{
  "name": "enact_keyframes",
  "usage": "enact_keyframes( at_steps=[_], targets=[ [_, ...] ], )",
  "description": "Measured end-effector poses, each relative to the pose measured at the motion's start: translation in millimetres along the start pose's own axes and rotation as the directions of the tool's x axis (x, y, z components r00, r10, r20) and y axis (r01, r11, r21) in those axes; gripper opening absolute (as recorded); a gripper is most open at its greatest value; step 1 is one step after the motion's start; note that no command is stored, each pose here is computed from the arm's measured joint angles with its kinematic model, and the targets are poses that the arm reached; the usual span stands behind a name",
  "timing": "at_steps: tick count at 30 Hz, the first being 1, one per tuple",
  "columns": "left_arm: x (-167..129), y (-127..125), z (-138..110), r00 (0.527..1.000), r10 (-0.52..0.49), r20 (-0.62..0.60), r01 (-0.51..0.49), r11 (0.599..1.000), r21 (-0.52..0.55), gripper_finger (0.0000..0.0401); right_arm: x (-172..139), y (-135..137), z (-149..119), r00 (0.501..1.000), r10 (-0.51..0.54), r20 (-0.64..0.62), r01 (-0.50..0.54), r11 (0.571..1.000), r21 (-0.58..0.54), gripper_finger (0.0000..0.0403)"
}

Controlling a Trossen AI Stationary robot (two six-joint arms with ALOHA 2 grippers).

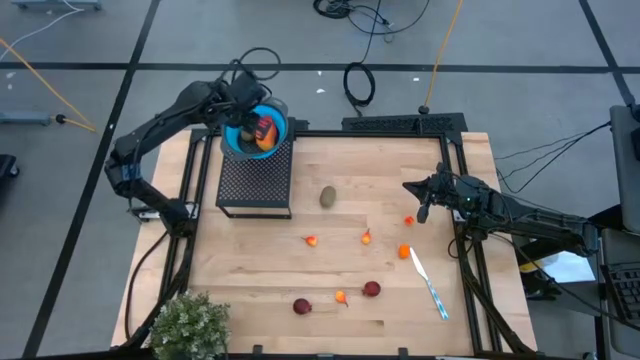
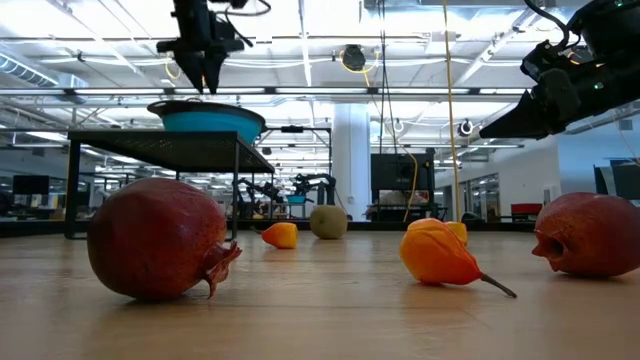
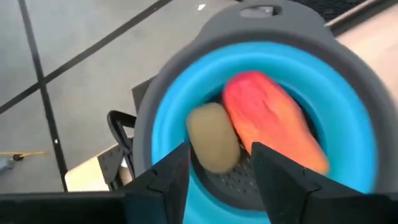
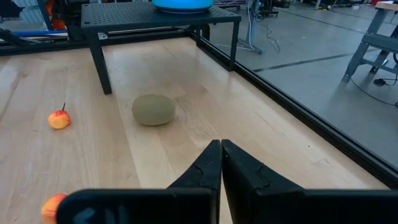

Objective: Pick & Place Fruit
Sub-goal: Put the kiwi into the blue strainer bowl on the shelf

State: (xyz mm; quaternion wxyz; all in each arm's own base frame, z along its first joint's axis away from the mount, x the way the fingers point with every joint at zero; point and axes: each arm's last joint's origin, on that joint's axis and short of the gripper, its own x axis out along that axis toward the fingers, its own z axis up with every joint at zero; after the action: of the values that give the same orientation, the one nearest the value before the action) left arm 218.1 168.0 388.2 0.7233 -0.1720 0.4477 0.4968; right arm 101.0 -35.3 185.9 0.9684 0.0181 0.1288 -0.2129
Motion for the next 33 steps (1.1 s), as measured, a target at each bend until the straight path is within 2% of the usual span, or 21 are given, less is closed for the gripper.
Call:
enact_keyframes(
  at_steps=[11, 21, 25, 29, 33],
  targets=[
    [-68, 0, -29, 0.970, -0.177, 0.169, 0.173, 0.984, 0.041, 0.0076, 0, 0, 0, 1.000, 0.000, 0.000, 0.000, 1.000, 0.000, 0.0004],
    [-119, 9, -62, 0.890, -0.343, 0.302, 0.316, 0.939, 0.135, 0.0006, 0, 0, 2, 1.000, 0.000, 0.025, 0.000, 1.000, 0.003, 0.0004],
    [-133, 13, -72, 0.856, -0.392, 0.336, 0.357, 0.920, 0.163, 0.0009, 0, 0, 3, 0.999, 0.000, 0.033, 0.000, 1.000, 0.004, 0.0004],
    [-144, 12, -80, 0.821, -0.446, 0.356, 0.390, 0.894, 0.220, 0.0018, 0, 0, 9, 0.996, 0.002, 0.092, -0.003, 1.000, 0.012, 0.0004],
    [-145, 6, -89, 0.794, -0.477, 0.376, 0.403, 0.877, 0.262, 0.0008, -2, 0, 18, 0.983, 0.003, 0.185, -0.022, 0.995, 0.100, 0.0004]
  ],
)
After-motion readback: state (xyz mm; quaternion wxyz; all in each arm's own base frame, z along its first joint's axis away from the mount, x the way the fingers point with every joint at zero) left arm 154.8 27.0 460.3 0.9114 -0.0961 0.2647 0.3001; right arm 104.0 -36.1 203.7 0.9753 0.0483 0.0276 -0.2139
